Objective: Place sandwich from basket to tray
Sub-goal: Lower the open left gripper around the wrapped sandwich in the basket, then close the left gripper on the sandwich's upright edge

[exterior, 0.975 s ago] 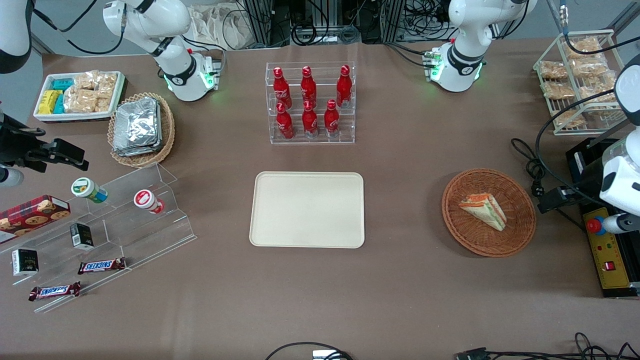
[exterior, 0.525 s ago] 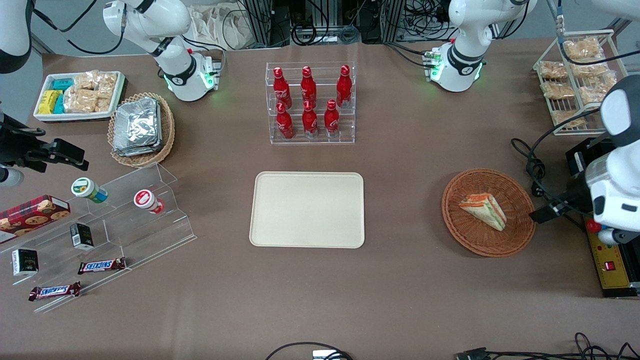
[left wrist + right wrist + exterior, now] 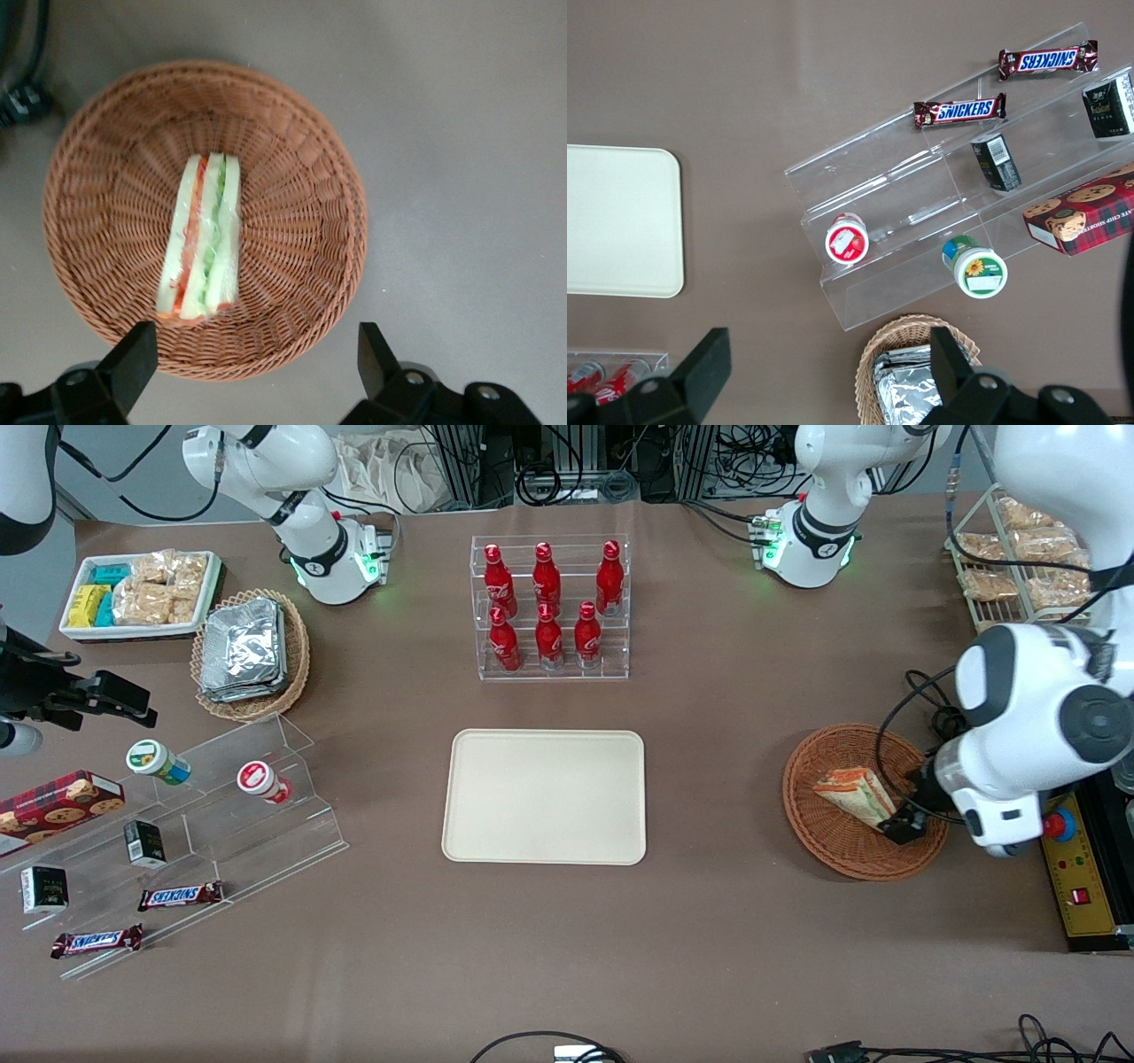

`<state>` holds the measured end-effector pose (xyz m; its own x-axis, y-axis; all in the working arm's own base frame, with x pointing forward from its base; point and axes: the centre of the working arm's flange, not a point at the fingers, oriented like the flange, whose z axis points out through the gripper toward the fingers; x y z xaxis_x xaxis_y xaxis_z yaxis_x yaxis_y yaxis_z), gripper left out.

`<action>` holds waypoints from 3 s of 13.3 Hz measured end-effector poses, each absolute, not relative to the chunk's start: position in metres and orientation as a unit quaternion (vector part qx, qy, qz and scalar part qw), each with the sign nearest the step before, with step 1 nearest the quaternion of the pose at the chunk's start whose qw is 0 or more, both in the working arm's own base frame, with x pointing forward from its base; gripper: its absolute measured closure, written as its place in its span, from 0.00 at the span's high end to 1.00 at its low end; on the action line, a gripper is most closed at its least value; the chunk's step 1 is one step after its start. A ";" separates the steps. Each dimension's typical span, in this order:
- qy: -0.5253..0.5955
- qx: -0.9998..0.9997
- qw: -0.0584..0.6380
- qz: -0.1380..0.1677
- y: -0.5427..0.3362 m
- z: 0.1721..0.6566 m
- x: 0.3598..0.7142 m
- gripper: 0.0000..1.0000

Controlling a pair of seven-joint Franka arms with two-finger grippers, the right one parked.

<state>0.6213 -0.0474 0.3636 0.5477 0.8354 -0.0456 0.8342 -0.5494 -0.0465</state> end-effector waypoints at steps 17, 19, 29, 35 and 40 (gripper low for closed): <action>-0.468 -0.881 0.047 0.044 0.003 0.264 0.576 1.00; -0.469 -0.882 0.043 0.036 0.003 0.272 0.582 1.00; -0.462 -0.884 0.047 0.062 -0.008 0.239 0.581 1.00; -0.462 -0.883 0.049 0.064 -0.006 0.240 0.584 0.57; -0.444 -0.885 0.107 0.090 0.002 0.261 0.589 0.26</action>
<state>0.5892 0.0024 0.2608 0.5898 0.8049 -0.0650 0.7662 -0.5832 -0.2699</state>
